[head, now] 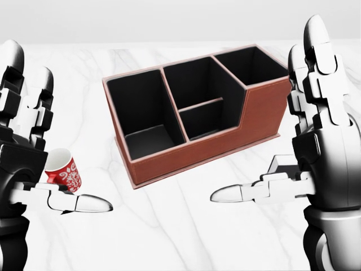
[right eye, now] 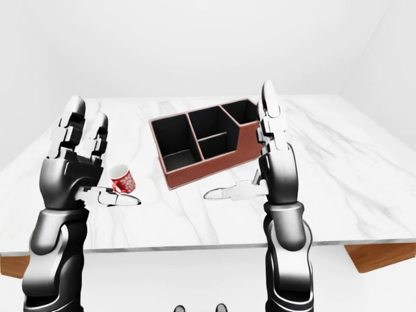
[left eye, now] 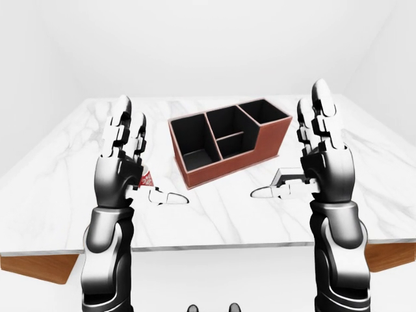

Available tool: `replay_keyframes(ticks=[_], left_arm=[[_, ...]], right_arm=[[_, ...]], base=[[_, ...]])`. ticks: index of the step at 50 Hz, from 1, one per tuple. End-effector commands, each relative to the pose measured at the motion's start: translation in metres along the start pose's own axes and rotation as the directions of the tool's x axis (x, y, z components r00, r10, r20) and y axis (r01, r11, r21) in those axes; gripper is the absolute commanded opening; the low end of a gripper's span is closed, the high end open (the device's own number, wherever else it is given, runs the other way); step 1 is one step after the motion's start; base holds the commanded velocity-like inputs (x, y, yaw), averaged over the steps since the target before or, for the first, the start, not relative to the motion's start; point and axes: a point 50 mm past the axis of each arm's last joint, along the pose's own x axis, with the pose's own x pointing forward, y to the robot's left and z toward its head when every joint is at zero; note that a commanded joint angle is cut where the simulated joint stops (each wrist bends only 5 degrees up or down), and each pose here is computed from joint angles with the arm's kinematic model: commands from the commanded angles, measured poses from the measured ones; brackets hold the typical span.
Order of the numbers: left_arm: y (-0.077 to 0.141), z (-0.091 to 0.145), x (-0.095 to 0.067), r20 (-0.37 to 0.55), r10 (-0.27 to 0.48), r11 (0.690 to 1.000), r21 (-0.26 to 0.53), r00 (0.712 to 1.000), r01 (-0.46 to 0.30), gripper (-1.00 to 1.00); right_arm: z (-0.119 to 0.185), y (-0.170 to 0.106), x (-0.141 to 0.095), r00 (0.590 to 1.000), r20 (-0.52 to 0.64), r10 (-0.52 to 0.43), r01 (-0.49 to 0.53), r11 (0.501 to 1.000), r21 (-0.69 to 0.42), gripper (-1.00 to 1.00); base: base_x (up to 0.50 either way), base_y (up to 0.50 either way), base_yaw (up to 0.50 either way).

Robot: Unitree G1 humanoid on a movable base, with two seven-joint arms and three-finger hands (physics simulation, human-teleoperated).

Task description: Pick up the book and place it in the left compartment of the caddy.

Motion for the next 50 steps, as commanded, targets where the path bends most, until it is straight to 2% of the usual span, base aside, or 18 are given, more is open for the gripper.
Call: replay_keyframes(ticks=[1,34,50], left_arm=[[0.001,0.003,-0.001,0.012,0.003,1.000,0.005,1.000,-0.003,1.00],[0.002,0.006,-0.004,0.015,0.004,1.000,0.018,1.000,-0.004,1.00],[0.003,0.005,-0.007,0.007,0.011,1.000,0.018,1.000,-0.011,1.00]], right_arm=[[0.004,0.003,0.003,1.000,0.021,0.005,-0.004,1.000,-0.009,1.00],[0.007,0.003,-0.002,1.000,0.023,0.010,-0.009,1.000,-0.007,1.00],[0.010,0.001,-0.013,0.999,0.013,0.049,-0.049,0.999,-0.003,1.00]], base=[[0.39,0.00,0.00],[0.39,0.00,0.00],[0.00,0.00,0.00]])
